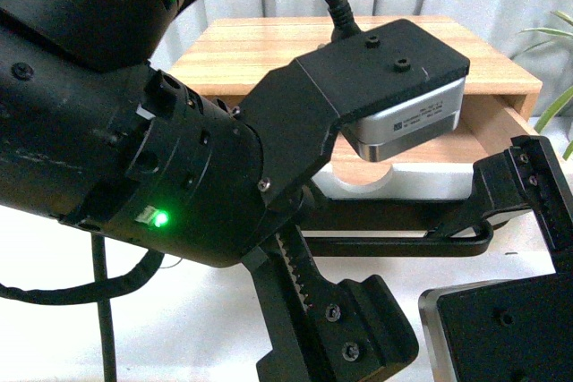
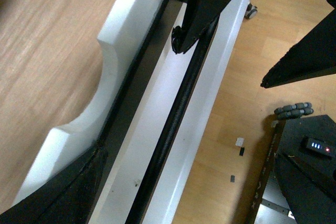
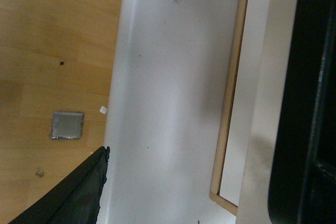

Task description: Pull drawer

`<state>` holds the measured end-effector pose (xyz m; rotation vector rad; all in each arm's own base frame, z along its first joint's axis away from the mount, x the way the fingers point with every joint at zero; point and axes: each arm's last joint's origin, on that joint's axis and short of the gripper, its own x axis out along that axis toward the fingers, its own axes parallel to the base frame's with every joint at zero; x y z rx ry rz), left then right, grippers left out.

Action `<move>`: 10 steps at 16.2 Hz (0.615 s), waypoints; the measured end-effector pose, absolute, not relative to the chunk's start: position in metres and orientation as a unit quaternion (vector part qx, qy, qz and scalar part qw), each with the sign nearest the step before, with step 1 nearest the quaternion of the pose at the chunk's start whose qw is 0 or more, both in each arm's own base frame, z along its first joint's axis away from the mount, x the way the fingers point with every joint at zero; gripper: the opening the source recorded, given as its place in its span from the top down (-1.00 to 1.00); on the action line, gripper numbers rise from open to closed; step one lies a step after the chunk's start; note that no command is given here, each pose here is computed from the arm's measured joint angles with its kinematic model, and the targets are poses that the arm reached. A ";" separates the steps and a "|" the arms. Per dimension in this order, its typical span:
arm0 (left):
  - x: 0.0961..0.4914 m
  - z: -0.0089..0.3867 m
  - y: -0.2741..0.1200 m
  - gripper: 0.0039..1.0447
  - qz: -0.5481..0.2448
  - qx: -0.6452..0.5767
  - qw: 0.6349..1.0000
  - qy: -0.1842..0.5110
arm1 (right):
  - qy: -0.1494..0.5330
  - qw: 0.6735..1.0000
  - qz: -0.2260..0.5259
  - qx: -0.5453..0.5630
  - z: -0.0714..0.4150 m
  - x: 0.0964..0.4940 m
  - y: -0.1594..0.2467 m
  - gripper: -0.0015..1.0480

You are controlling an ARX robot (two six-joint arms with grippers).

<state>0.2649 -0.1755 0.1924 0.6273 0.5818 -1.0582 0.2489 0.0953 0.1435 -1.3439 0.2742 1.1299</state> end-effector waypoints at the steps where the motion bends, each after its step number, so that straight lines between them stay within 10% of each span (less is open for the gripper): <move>1: 0.264 0.196 -0.175 -0.88 -0.488 0.288 0.780 0.264 | 0.118 0.632 0.491 -0.588 0.148 0.247 0.095 -0.88; 5: 0.257 0.226 -0.168 -0.88 -0.499 0.239 0.803 0.224 | 0.107 0.648 0.479 -0.582 0.173 0.240 0.088 -0.88; 10: 0.270 0.273 -0.129 -0.88 -0.394 0.163 0.894 0.138 | 0.070 0.749 0.438 -0.492 0.213 0.248 0.070 -0.88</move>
